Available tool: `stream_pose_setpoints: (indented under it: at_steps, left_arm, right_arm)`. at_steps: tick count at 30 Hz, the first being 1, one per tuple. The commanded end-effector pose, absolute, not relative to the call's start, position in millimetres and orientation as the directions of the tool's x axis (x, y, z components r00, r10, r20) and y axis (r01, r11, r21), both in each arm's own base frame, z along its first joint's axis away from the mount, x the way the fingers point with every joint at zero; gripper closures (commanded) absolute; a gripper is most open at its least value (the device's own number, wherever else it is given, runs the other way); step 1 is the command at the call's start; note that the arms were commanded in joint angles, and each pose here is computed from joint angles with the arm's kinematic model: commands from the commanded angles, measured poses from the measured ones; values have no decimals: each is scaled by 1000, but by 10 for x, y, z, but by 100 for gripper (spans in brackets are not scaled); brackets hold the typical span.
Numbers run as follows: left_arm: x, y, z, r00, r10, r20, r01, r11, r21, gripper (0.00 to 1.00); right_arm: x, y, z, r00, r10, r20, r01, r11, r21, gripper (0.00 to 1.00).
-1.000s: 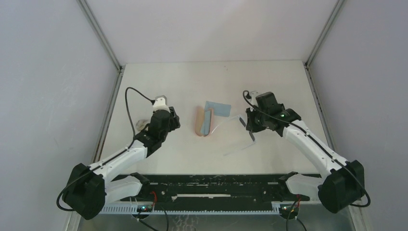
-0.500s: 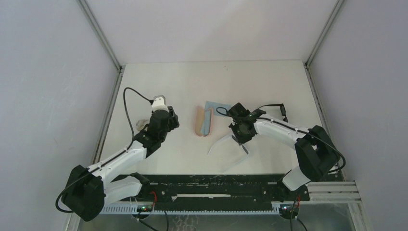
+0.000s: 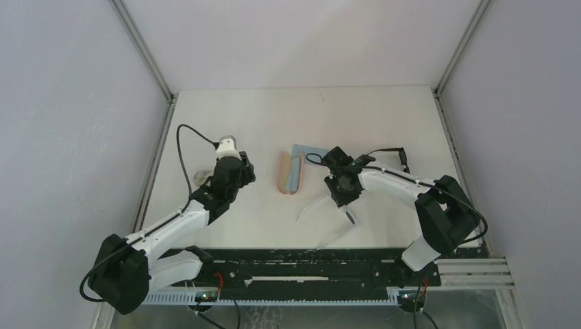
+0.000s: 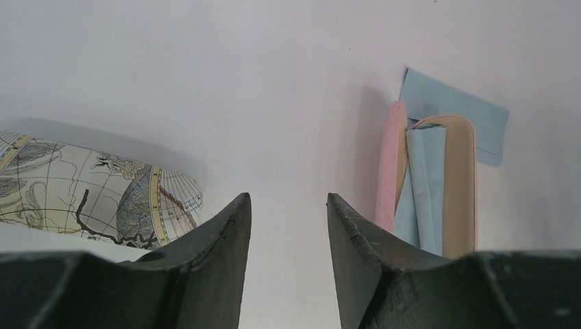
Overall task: Organize the sunglasses
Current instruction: Place the sunglasses at the center of the board, then pick up the sunglasses from the center of the board.
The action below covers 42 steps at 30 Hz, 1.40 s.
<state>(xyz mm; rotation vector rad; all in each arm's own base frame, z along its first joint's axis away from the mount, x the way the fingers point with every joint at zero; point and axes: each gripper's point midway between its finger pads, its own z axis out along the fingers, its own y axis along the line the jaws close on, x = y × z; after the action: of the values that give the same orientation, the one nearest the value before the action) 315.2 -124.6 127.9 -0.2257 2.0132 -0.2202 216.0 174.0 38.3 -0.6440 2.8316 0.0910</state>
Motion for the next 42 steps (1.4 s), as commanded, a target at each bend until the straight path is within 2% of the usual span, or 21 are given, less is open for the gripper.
stream_pose_setpoints:
  at_steps: [1,12,18,26,32,36,42]
  left_arm:
    - [3168,-1235,1292,-422,-251,-871,-60,967,-249,50]
    - [3172,-1253,1276,-430,-246,-869,-54,967,-248,50]
    - [3174,-1258,1263,-434,-242,-868,-53,968,-244,50]
    - [3174,-1266,1261,-435,-242,-867,-50,968,-245,50]
    - [3175,-1259,1272,-432,-244,-868,-51,968,-246,50]
    - [3167,-1259,1286,-430,-245,-869,-49,967,-249,51]
    - [3102,-1219,1398,-411,-267,-872,-52,962,-270,51]
  right_arm:
    - [2261,1798,573,-858,-427,-286,-452,892,26,72]
    - [2145,1735,510,-872,-439,-217,-457,888,41,77]
    - [2214,1726,474,-878,-423,-225,-441,897,38,84]
    - [2250,1724,426,-882,-415,-222,-434,900,38,85]
    - [2250,1730,409,-882,-418,-219,-436,899,41,95]
    - [2286,1701,476,-878,-412,-245,-429,903,21,100]
    - [2324,1685,762,-832,-433,-345,-457,890,-15,100]
